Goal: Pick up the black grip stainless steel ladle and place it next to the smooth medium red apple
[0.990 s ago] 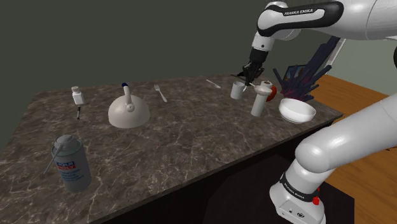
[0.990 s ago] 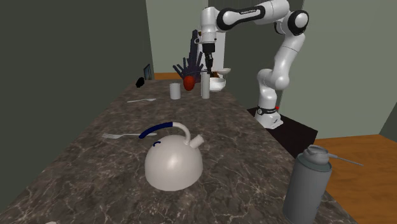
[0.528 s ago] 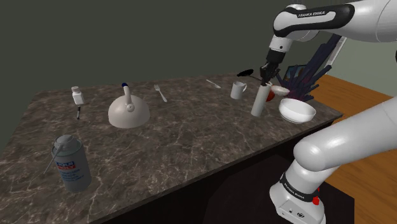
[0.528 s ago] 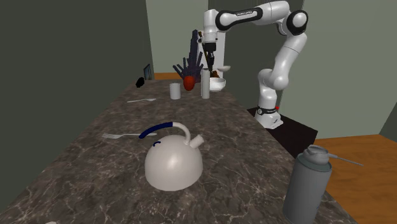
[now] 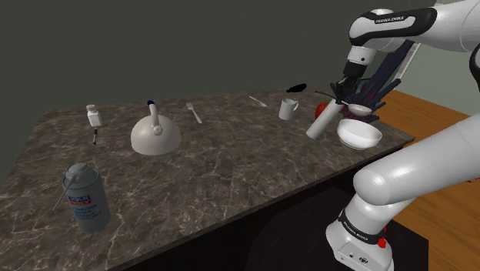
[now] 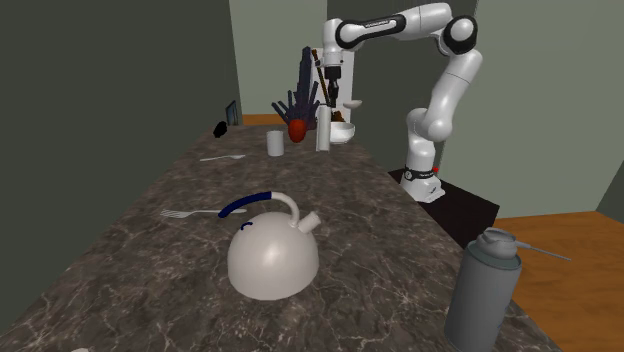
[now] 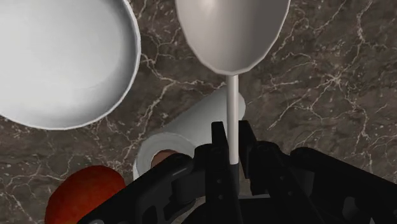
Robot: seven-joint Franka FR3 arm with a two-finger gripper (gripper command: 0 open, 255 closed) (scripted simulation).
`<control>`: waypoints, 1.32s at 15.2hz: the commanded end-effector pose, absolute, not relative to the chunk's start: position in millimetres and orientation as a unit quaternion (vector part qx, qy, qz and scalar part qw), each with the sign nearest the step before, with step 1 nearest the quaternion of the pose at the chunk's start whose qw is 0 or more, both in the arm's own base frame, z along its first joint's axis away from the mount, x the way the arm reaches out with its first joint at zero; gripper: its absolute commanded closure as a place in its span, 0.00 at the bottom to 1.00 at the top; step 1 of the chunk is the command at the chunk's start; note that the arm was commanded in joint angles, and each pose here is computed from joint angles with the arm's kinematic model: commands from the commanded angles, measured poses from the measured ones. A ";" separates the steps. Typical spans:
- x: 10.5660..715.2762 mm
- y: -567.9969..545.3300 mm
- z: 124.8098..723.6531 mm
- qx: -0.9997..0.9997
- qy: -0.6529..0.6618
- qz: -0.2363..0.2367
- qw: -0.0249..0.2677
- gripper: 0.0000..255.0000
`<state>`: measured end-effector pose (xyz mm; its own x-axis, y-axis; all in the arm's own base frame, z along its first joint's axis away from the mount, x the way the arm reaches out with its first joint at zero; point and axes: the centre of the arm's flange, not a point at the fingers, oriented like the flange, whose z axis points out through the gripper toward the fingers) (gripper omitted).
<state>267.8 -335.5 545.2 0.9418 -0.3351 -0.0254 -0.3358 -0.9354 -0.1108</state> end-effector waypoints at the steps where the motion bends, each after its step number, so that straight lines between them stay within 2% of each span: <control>1: 249.7 -358.7 545.2 -0.984 0.170 0.003 0.057 1.00; 20: 238.0 -374.5 450.2 -0.984 0.170 0.003 0.057 1.00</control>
